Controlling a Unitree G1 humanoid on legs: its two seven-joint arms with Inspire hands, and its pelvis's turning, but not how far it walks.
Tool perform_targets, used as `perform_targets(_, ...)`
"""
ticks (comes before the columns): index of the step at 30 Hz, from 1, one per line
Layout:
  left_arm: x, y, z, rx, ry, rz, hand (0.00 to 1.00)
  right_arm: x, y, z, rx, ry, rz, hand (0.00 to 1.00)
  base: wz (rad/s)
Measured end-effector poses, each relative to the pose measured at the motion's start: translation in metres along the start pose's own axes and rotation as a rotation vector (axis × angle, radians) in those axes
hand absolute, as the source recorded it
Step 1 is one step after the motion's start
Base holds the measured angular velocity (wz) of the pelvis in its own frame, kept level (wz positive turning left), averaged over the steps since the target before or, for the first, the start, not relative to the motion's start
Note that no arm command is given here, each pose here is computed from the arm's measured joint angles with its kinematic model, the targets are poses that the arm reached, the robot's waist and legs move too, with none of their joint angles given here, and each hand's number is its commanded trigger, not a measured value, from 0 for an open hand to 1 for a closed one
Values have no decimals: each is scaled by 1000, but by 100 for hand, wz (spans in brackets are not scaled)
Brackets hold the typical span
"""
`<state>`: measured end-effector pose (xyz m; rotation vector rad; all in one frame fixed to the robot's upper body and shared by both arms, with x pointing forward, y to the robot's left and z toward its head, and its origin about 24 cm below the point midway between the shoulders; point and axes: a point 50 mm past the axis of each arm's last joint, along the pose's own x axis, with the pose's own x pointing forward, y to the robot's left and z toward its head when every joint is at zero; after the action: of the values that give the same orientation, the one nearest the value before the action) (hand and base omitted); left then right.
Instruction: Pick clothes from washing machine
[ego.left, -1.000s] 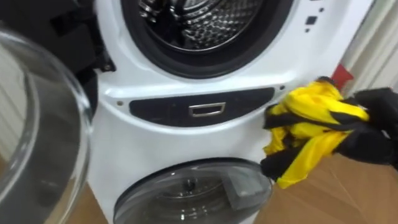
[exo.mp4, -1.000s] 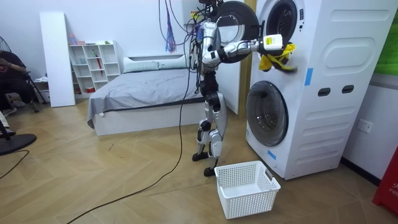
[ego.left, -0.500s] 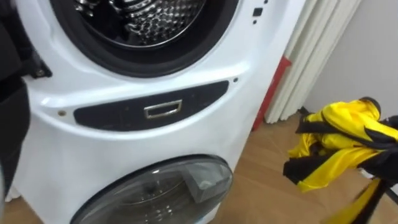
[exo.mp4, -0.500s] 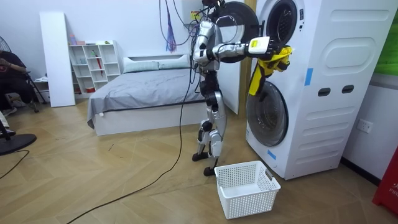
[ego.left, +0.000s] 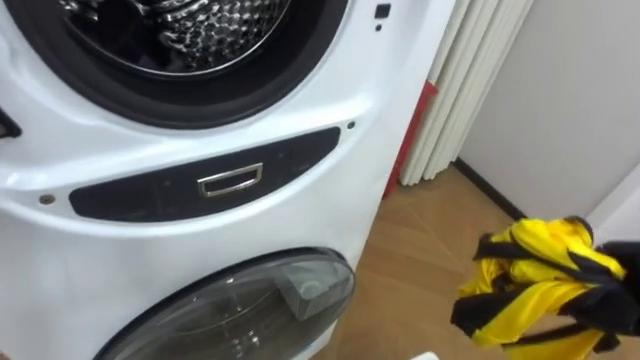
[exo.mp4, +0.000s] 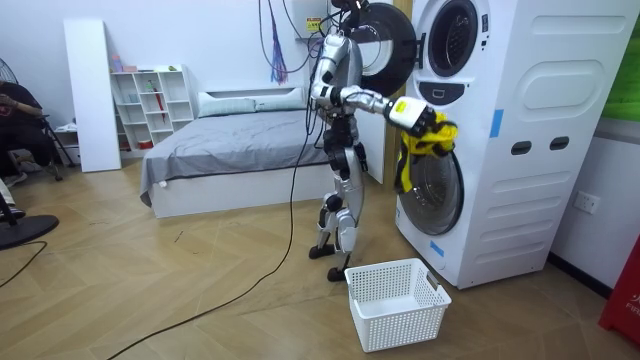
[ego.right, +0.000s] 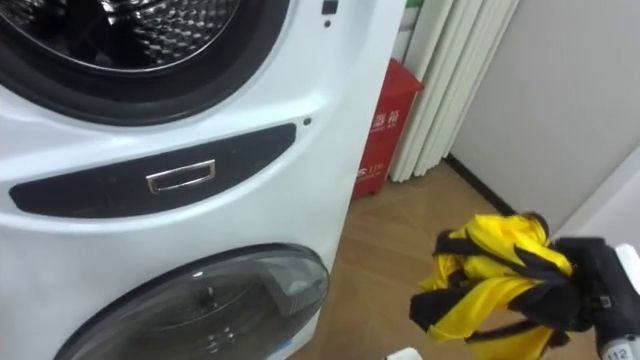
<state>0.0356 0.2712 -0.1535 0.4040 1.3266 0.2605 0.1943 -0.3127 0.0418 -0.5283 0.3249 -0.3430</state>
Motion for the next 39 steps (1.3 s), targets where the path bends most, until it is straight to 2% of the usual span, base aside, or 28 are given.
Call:
perform_targets(6,0,-9,13,14,-39,-19,0,9,10,-30,3,128,-30,100,-10)
perform_targets(15,1,-19,34,89,-96,-61,0,23,20,-54,33,222,-145,100,-4)
perform_targets(27,2,-25,60,70,-169,-101,0,39,25,-56,160,246,-298,100,0)
perform_targets(33,1,-26,62,69,-180,-112,0,38,22,-57,153,239,-367,100,0)
perform_targets(39,-1,-32,75,109,-249,-127,0,35,32,-66,113,265,-349,100,3)
